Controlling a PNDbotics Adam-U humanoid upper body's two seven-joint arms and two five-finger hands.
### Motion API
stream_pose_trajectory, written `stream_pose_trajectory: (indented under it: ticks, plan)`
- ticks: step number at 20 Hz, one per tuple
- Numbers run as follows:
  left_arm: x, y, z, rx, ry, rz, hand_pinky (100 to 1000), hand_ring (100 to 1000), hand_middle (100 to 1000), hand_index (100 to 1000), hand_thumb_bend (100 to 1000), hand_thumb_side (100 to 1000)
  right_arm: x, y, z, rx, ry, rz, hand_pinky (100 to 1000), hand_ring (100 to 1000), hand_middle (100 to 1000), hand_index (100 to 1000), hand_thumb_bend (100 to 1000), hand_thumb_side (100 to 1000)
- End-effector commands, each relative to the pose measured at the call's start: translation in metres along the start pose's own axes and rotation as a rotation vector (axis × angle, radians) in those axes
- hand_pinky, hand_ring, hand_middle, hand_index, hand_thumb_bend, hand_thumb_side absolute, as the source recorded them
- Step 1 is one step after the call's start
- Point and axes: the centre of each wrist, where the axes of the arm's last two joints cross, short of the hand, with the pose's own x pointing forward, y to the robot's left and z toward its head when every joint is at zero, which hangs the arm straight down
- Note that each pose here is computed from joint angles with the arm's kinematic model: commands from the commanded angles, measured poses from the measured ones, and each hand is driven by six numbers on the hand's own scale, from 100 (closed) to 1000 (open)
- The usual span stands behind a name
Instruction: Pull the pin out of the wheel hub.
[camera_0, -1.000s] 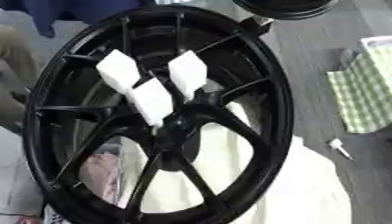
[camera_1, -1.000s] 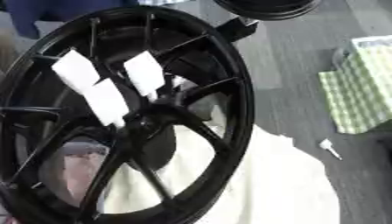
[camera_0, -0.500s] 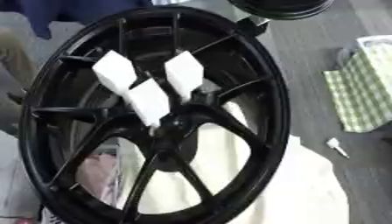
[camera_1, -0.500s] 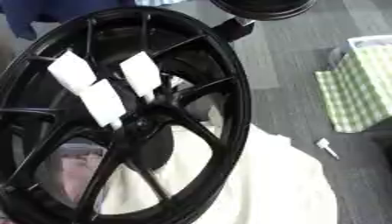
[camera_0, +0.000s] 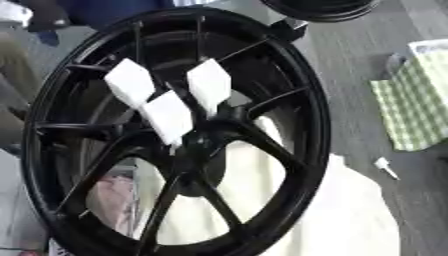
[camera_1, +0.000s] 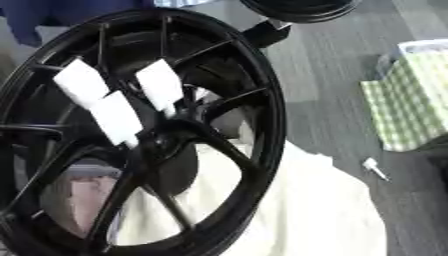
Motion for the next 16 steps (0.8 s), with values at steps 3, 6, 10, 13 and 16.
stream_pose_trajectory:
  ticks: [3,6,10,13,16]
  plan:
    - [0.002,0.001,0.0,-0.04,0.074,-0.089,898,876,773,875,489,332,0.006,-0.005,-0.005,-0.041,-0.012,0.023,550,612,524,647,100,548]
    - [-0.003,-0.002,-0.005,-0.056,0.109,-0.098,891,873,766,878,493,345,0.006,-0.005,-0.005,-0.041,-0.01,0.023,549,612,523,647,100,551]
    - [-0.007,-0.009,-0.011,-0.083,0.122,-0.107,891,875,769,892,510,357,0.006,-0.005,-0.005,-0.042,-0.009,0.021,549,612,523,646,100,546]
    - [-0.006,-0.015,-0.017,-0.109,0.11,-0.113,889,877,776,896,520,372,0.006,-0.005,-0.005,-0.043,-0.009,0.02,548,612,523,646,100,555]
    - [-0.008,-0.022,-0.026,-0.14,0.102,-0.105,883,873,772,888,531,381,0.006,-0.004,-0.005,-0.041,-0.008,0.017,548,611,523,645,100,561]
